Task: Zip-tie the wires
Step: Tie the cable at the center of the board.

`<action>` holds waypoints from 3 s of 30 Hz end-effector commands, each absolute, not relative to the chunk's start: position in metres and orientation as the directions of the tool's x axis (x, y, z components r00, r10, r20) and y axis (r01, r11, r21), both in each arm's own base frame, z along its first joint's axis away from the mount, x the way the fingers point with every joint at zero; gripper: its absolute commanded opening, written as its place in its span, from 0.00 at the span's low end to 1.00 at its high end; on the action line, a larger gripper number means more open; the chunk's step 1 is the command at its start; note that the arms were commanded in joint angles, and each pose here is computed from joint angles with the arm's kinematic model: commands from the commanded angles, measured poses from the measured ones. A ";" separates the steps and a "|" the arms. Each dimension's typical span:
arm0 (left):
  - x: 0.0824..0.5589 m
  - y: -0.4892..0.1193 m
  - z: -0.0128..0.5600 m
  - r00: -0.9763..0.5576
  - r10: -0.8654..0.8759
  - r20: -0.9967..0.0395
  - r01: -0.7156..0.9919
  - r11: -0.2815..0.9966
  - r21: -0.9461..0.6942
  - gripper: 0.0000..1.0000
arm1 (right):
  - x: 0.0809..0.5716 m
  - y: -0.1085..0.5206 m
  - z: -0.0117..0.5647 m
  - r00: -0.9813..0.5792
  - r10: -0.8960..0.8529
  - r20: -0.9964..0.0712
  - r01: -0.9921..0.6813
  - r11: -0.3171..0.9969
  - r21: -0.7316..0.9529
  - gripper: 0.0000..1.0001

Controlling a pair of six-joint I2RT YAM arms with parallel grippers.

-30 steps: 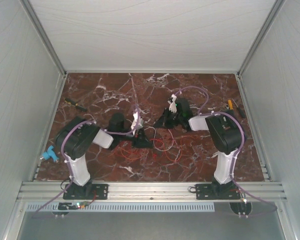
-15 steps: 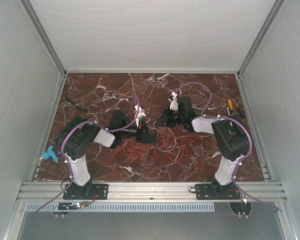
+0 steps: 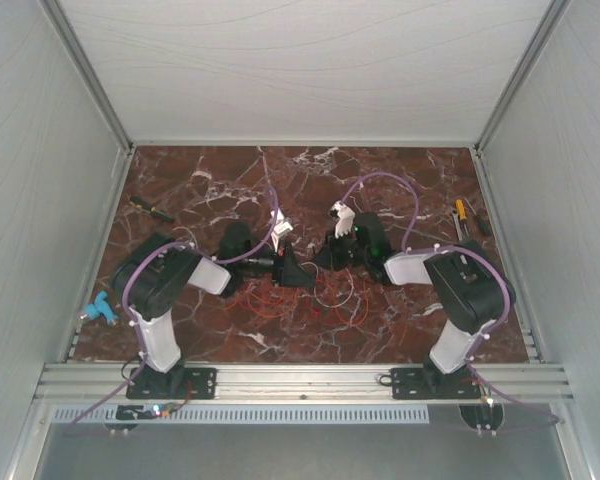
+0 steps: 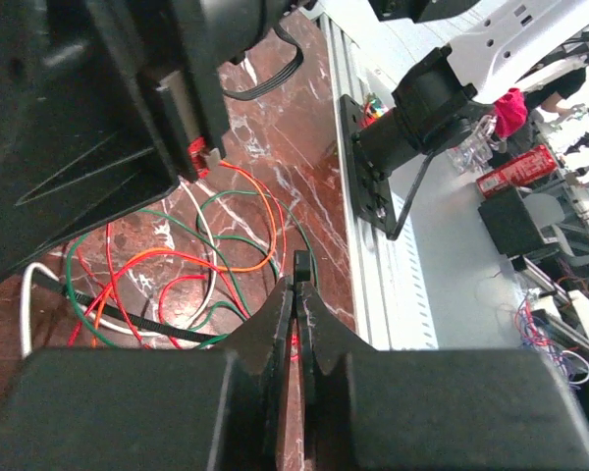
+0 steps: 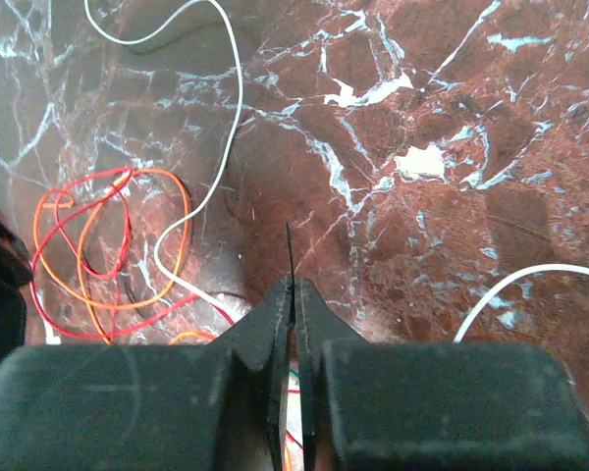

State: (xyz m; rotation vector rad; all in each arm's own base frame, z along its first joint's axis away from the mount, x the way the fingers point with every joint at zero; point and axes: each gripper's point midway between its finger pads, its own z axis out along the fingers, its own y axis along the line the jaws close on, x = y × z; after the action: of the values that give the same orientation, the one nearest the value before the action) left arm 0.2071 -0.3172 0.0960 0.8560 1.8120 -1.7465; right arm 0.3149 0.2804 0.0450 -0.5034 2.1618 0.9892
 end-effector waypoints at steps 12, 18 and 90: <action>0.210 -0.317 0.131 -0.731 0.115 -0.673 0.666 -0.097 -0.740 0.00 | 0.324 0.287 0.112 -0.257 -0.130 -0.958 -0.800 0.585 0.136 0.00; 0.202 -0.310 0.147 -0.651 0.114 -0.751 0.726 -0.195 -0.659 0.00 | 0.319 0.288 0.115 -0.183 -0.145 -0.972 -0.812 0.579 0.067 0.00; 0.215 -0.294 0.132 -0.799 0.353 -0.486 0.442 -0.202 -0.874 0.00 | 0.266 0.287 0.136 0.293 -0.307 -0.906 -0.796 0.447 -0.409 0.00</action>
State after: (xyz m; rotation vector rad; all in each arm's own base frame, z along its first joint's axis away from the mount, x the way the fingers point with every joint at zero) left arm 0.2102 -0.2927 0.1287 0.8497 2.0471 -2.2333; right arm 0.2627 0.2803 0.1022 -1.1559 1.4074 0.4525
